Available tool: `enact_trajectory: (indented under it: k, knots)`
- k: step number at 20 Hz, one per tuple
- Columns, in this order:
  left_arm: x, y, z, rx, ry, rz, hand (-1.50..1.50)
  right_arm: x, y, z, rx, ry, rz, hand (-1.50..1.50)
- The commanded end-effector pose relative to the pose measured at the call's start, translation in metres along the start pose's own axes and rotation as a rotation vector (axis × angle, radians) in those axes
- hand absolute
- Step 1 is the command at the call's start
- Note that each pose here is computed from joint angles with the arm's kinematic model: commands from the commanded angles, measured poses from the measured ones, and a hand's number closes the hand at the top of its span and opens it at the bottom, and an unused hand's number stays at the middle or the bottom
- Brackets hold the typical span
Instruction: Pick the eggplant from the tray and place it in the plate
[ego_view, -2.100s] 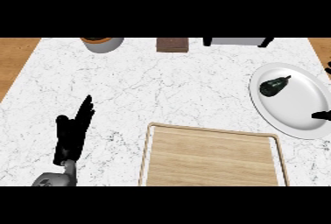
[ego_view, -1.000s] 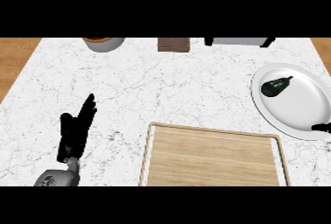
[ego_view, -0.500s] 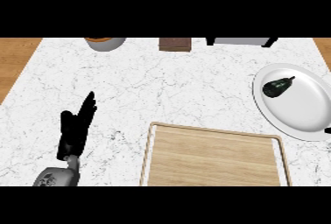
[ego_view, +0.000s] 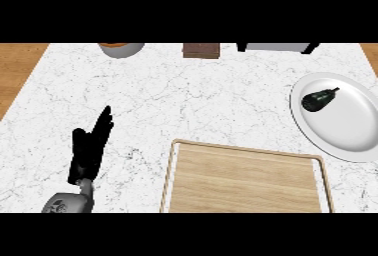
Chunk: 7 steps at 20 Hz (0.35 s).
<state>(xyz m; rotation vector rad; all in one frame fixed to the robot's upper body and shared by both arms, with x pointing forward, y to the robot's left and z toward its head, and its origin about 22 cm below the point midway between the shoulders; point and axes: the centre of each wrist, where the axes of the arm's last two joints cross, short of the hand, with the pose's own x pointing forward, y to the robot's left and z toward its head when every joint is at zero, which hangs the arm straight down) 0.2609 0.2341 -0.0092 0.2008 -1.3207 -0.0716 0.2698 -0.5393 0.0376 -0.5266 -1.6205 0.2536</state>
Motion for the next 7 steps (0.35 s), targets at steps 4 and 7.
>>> enact_trajectory:
  k: [4, 7]
  knots:
    - [-0.002, -0.004, 0.001, 0.000, 0.002, -0.001, 0.00, -0.003, -0.006, 0.007, -0.018, 0.016, 0.016, -1.50]
    - [-0.005, -0.006, 0.009, -0.023, 0.000, -0.008, 0.00, -0.007, -0.008, 0.014, -0.041, 0.031, 0.046, -1.50]
